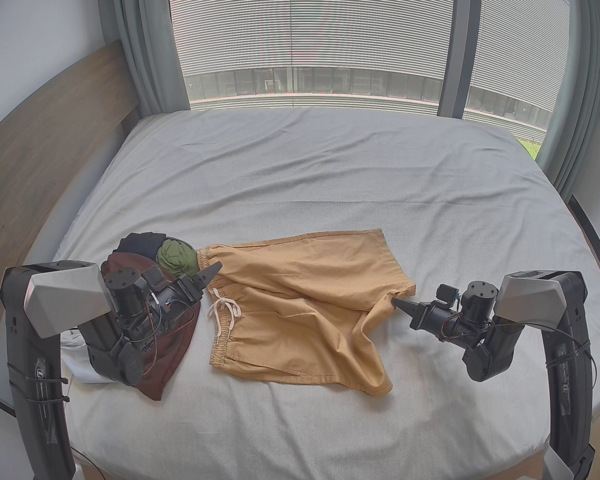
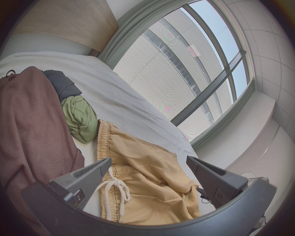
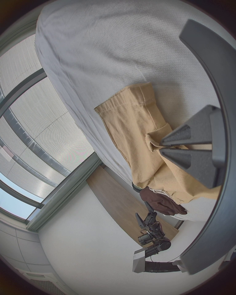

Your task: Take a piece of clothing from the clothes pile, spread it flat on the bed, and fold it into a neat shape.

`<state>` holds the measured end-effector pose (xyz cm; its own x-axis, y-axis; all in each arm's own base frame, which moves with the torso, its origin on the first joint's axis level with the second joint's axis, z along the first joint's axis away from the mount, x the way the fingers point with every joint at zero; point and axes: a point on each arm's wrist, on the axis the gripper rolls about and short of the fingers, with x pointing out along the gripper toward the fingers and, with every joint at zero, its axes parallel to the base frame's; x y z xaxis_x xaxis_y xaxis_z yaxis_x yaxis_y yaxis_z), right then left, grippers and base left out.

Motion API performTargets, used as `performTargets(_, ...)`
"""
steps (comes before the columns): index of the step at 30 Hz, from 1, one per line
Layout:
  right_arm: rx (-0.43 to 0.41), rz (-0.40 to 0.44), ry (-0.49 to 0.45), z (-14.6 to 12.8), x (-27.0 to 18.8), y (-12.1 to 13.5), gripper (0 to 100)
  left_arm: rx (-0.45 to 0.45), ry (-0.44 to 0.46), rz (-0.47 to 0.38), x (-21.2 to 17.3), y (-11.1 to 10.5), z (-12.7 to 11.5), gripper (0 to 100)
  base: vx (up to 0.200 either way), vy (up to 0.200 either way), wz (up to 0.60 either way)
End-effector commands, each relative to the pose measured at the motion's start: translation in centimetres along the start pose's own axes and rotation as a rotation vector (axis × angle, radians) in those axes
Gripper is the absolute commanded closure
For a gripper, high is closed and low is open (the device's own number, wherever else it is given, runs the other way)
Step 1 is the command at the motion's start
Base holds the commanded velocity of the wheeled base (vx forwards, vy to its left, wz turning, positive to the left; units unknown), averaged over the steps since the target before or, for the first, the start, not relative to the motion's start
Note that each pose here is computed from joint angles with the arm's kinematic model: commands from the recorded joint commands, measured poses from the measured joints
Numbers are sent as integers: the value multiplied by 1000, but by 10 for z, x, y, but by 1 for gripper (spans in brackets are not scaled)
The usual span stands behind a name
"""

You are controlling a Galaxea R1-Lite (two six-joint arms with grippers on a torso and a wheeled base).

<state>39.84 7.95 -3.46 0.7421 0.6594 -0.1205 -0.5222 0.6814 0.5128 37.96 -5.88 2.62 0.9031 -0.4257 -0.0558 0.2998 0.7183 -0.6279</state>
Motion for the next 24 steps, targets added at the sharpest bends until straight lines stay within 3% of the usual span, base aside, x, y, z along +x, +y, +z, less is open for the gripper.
performTargets(1,-7,9,-3,-1,4,1,100,0,1,1,0,1,-1,0,0,0,0)
performTargets(16,-17,26,-10,-1,11,4,100,2,-3,-1,0,-1,0,0,0,0,0)
performTargets(24,-46,48,-54,18,13,14,100,3,-5,-1,0,0,1,0,0,0,0)
